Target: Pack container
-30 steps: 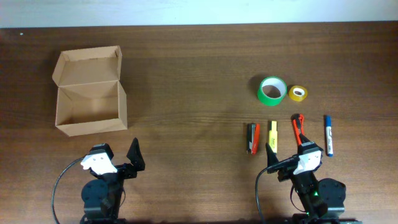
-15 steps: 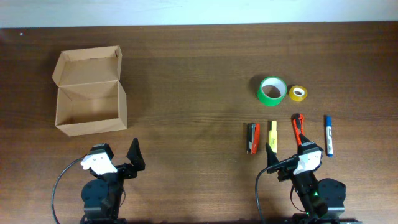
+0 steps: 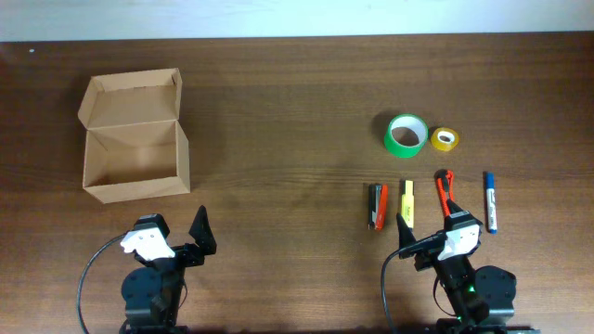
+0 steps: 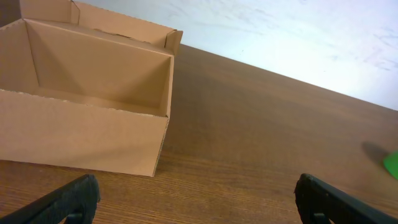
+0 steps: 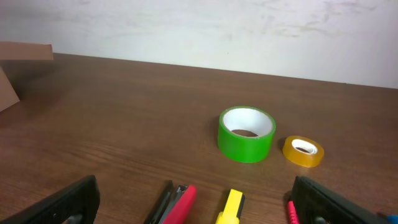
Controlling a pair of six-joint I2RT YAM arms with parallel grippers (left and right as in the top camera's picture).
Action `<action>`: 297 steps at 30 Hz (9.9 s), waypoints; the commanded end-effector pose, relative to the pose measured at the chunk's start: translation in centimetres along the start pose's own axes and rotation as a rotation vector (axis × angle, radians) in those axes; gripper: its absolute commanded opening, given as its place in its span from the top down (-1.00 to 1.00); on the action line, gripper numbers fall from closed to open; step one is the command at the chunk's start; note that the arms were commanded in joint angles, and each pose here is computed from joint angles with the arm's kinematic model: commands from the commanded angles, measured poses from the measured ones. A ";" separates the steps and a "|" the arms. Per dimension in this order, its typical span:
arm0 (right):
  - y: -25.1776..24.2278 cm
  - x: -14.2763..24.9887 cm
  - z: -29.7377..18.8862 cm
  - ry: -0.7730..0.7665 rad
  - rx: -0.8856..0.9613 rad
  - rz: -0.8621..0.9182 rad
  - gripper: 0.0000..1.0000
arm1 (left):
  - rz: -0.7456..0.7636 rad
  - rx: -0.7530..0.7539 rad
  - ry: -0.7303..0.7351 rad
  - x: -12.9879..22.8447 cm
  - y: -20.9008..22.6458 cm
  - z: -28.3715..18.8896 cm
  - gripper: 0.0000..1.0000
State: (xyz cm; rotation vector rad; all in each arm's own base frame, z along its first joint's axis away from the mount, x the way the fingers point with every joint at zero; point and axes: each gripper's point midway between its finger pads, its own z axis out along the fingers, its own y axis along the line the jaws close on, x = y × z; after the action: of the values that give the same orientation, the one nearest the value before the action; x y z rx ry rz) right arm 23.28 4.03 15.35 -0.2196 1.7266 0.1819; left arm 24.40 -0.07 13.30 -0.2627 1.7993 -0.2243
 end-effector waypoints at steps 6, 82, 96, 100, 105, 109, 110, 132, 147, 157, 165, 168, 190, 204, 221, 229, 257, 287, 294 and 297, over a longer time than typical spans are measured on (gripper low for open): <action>0.1 0.2 0.1 -0.002 -0.003 0.000 -0.98 | -0.006 0.013 0.013 0.4 -0.2 0.1 -0.99; -31.8 -7.1 0.9 0.769 0.845 0.713 -0.98 | 0.141 -0.252 1.266 2.3 2.2 17.1 0.96; -31.6 -7.0 0.8 0.780 0.844 0.718 -0.98 | 0.006 -0.249 1.007 -5.6 -7.1 20.6 0.96; -31.5 -6.9 0.7 0.787 0.842 0.721 -0.99 | -0.013 -0.147 0.836 -11.4 -12.9 21.4 0.97; -31.3 -6.7 0.6 0.797 0.840 0.727 -0.98 | 0.007 -0.039 0.809 -12.1 -19.1 19.9 0.97; -31.0 -6.5 0.5 0.809 0.833 0.735 -0.98 | 0.058 -0.001 0.902 -8.0 -23.6 18.0 0.97; -30.9 -6.5 0.5 0.811 0.830 0.738 -0.98 | 0.077 0.007 0.934 -6.7 -24.6 17.4 0.97; -30.0 -6.6 1.4 0.797 0.756 0.773 -0.99 | 0.275 -0.088 1.028 7.4 -30.8 16.8 0.97; -29.9 -6.5 1.4 0.800 0.756 0.775 -0.98 | 0.284 -0.152 1.089 11.5 -29.7 17.5 0.97; -29.9 -6.5 1.4 0.800 0.755 0.775 -0.98 | 0.239 -0.168 1.089 10.7 -28.3 18.8 -0.24; -29.9 -6.5 1.4 0.799 0.756 0.774 -0.98 | 0.297 -0.138 0.955 5.8 -29.1 20.6 -0.20; -30.1 -6.7 1.6 0.789 0.757 0.769 -0.98 | 0.306 -0.101 0.832 0.0 -30.7 20.5 -0.15; -13.1 -9.7 15.9 1.025 0.334 0.298 -0.33 | 0.154 -0.565 0.579 -24.7 -0.4 18.6 -0.39; -14.9 -2.2 23.3 1.197 0.365 0.303 -0.32 | 0.107 -0.708 0.702 -19.4 9.1 22.9 -0.99; -11.2 5.5 22.5 1.387 0.213 0.286 -0.23 | 0.109 -0.711 0.718 -18.9 9.2 22.8 -0.99; -10.8 7.1 22.4 1.429 0.208 0.284 -0.11 | 0.109 -0.711 0.718 -18.9 9.2 22.8 -0.99; -10.9 -1.3 24.3 1.245 0.207 0.291 0.92 | 0.109 -0.711 0.718 -18.9 9.2 22.8 -0.99; 10.6 -14.4 26.3 0.824 -0.161 0.008 0.93 | 0.109 -0.711 0.718 -18.9 9.2 22.8 -0.99; 11.5 -8.5 26.6 0.942 -0.146 -0.027 0.93 | 0.109 -0.711 0.718 -18.9 9.2 22.8 -0.99; 12.5 -6.6 26.6 0.980 -0.137 -0.085 0.93 | 0.109 -0.711 0.718 -18.9 9.2 22.8 -0.99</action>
State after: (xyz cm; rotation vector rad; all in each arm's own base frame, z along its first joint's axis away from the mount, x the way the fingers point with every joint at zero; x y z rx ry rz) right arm 47.11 21.92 16.90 -0.5153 2.6983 0.1707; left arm 50.82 13.92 21.30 -0.6540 2.5741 0.4763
